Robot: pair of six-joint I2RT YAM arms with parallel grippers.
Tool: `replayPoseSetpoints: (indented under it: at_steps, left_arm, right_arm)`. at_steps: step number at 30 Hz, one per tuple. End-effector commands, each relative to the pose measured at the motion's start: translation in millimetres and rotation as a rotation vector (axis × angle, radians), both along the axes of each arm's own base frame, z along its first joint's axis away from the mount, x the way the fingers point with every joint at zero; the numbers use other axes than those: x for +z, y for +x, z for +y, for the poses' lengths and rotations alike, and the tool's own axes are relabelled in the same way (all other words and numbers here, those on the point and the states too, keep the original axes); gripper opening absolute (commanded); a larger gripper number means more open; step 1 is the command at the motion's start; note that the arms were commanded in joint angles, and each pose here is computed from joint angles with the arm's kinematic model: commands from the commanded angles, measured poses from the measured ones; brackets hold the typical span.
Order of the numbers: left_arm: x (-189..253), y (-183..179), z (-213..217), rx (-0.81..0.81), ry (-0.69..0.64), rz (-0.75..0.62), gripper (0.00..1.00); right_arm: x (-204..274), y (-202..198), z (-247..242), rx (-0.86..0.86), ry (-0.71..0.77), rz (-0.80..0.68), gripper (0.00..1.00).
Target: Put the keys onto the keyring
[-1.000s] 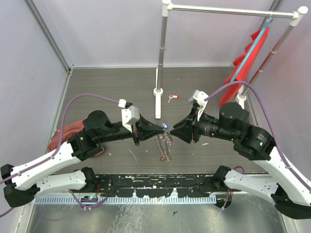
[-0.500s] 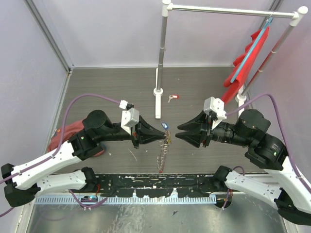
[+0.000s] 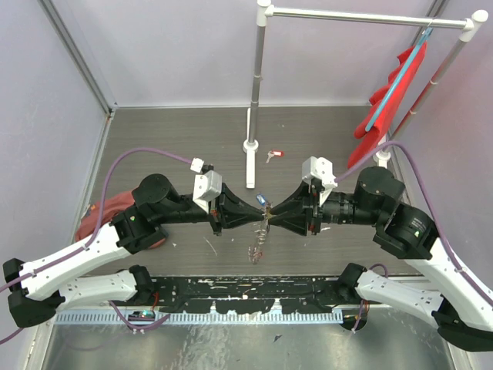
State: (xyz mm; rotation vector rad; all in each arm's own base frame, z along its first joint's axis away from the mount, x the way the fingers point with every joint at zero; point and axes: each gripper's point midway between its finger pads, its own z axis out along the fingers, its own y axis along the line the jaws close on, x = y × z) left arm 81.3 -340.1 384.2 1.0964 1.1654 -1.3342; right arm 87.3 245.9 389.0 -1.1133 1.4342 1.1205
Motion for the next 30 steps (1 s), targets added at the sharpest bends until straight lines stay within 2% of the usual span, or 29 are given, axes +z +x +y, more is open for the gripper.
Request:
replayPoseSetpoints:
  at_steps: [1,8,19,30]
  left_arm:
    - [43,-3,7,0.004,-0.119,-0.053,0.0]
    - [44,-2,7,0.012,-0.125,-0.055,0.0]
    - [44,0,8,0.027,-0.13,-0.053,0.0]
    - [41,0,6,0.021,-0.121,-0.047,0.0]
  right_arm:
    - [8,-4,5,0.042,0.029,-0.026,0.3]
    - [3,-2,7,0.04,0.022,-0.013,0.28]
    - [-1,0,11,0.048,0.021,-0.001,0.18]
    - [13,3,9,0.02,0.047,-0.021,0.01]
